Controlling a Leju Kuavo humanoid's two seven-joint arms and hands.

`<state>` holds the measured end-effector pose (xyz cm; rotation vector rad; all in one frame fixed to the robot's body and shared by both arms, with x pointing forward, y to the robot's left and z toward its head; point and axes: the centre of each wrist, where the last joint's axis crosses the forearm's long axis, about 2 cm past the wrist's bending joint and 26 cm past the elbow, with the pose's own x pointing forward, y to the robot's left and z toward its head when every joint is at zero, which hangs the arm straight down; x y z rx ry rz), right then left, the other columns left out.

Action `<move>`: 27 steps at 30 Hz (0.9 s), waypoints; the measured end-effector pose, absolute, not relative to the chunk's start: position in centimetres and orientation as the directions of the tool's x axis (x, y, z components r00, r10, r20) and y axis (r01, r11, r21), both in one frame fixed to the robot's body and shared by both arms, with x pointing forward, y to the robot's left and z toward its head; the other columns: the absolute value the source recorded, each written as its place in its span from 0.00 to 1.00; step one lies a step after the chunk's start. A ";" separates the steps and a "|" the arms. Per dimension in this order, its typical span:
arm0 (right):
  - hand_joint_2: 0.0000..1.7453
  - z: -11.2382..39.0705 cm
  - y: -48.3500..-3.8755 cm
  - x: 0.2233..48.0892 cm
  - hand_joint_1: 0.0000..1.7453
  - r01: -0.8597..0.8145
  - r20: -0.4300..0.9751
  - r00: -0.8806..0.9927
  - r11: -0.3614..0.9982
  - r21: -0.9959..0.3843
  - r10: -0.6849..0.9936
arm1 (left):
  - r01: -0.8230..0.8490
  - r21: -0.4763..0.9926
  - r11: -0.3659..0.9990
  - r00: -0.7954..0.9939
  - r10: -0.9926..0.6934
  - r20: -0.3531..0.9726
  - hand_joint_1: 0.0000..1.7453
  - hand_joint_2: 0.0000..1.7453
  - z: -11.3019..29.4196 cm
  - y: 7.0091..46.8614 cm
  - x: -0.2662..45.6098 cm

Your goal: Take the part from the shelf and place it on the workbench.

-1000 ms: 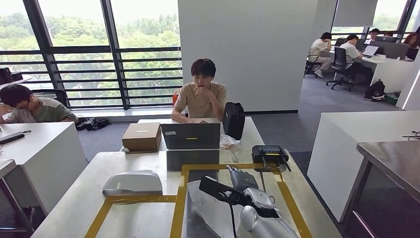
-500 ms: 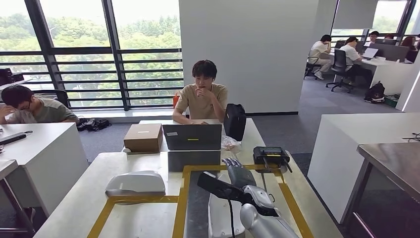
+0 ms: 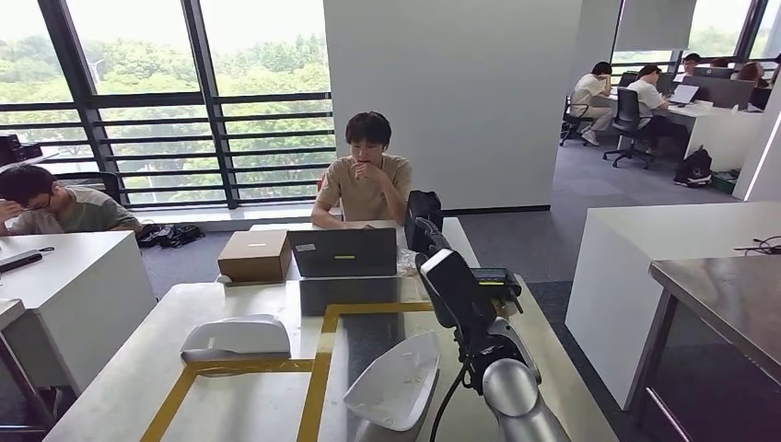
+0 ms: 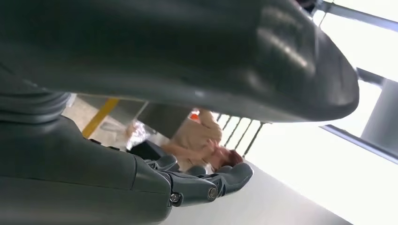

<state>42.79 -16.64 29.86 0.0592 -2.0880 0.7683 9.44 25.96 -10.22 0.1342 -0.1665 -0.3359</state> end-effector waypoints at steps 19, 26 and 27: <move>0.00 30.5 -20.5 36.3 0.00 -0.021 0.507 -0.831 0.897 -0.441 0.230 | 0.336 0.149 0.930 0.925 -0.356 0.132 0.00 0.00 -10.4 26.2 8.4; 0.00 27.3 -22.0 33.5 0.00 0.120 0.450 -0.824 0.881 -0.457 0.345 | 0.341 0.137 0.930 0.925 -0.358 0.127 0.00 0.00 -10.5 25.9 8.1; 0.00 26.7 -22.1 33.1 0.00 0.133 0.448 -0.820 0.880 -0.456 0.356 | 0.339 0.136 0.931 0.926 -0.355 0.127 0.00 0.00 -10.5 25.8 8.1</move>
